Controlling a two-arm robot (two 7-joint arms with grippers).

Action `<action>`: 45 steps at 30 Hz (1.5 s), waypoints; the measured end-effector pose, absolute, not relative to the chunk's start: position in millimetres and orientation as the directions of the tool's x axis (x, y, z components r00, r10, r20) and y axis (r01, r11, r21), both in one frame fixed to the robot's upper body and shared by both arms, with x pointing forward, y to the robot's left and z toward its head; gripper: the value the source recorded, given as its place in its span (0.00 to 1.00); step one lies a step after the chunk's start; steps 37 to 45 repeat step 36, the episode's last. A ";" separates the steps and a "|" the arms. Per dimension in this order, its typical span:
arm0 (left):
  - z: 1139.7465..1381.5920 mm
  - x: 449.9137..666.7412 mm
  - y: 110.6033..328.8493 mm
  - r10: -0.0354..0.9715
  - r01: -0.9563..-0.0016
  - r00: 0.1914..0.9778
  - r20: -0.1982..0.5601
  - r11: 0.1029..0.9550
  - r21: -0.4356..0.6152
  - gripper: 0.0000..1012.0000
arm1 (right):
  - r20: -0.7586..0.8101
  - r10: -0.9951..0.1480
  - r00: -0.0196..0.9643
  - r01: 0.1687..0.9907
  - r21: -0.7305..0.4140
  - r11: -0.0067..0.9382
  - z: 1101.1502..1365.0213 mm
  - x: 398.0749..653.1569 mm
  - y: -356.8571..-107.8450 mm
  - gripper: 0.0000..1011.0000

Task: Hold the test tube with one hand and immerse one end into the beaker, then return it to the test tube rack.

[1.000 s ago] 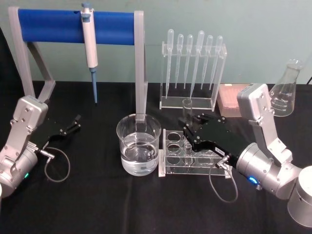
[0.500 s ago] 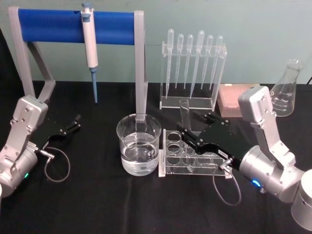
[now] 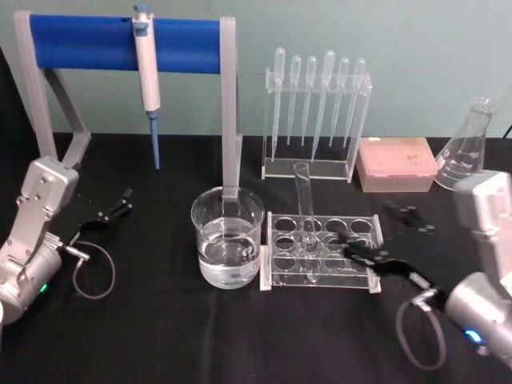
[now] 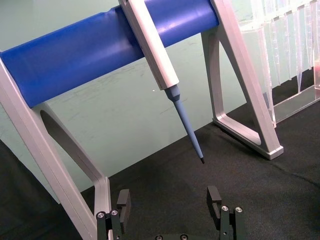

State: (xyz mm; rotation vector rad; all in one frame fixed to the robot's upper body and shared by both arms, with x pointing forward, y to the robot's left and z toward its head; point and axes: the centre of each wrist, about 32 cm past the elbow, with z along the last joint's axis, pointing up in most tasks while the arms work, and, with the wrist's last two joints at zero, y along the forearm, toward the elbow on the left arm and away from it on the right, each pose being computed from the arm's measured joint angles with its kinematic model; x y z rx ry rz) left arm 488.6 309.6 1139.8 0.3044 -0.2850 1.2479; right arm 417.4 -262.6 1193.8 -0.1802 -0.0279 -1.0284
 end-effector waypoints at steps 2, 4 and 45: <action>1139.8 488.6 309.7 0.880 -0.955 0.292 0.374 0.287 0.070 0.99 | 0.104 -0.868 0.486 0.871 -0.134 0.472 1191.8 417.8 -269.9 0.99; 1139.8 488.6 309.6 0.880 -0.955 0.292 0.374 0.287 0.070 0.99 | 0.097 -0.894 0.438 0.896 -0.128 0.426 1188.2 420.4 -279.3 0.99; 1139.8 488.6 309.7 0.880 -0.955 0.292 0.374 0.287 0.070 0.99 | 0.151 -0.973 0.175 0.983 -0.086 0.163 1138.4 445.8 -287.6 0.99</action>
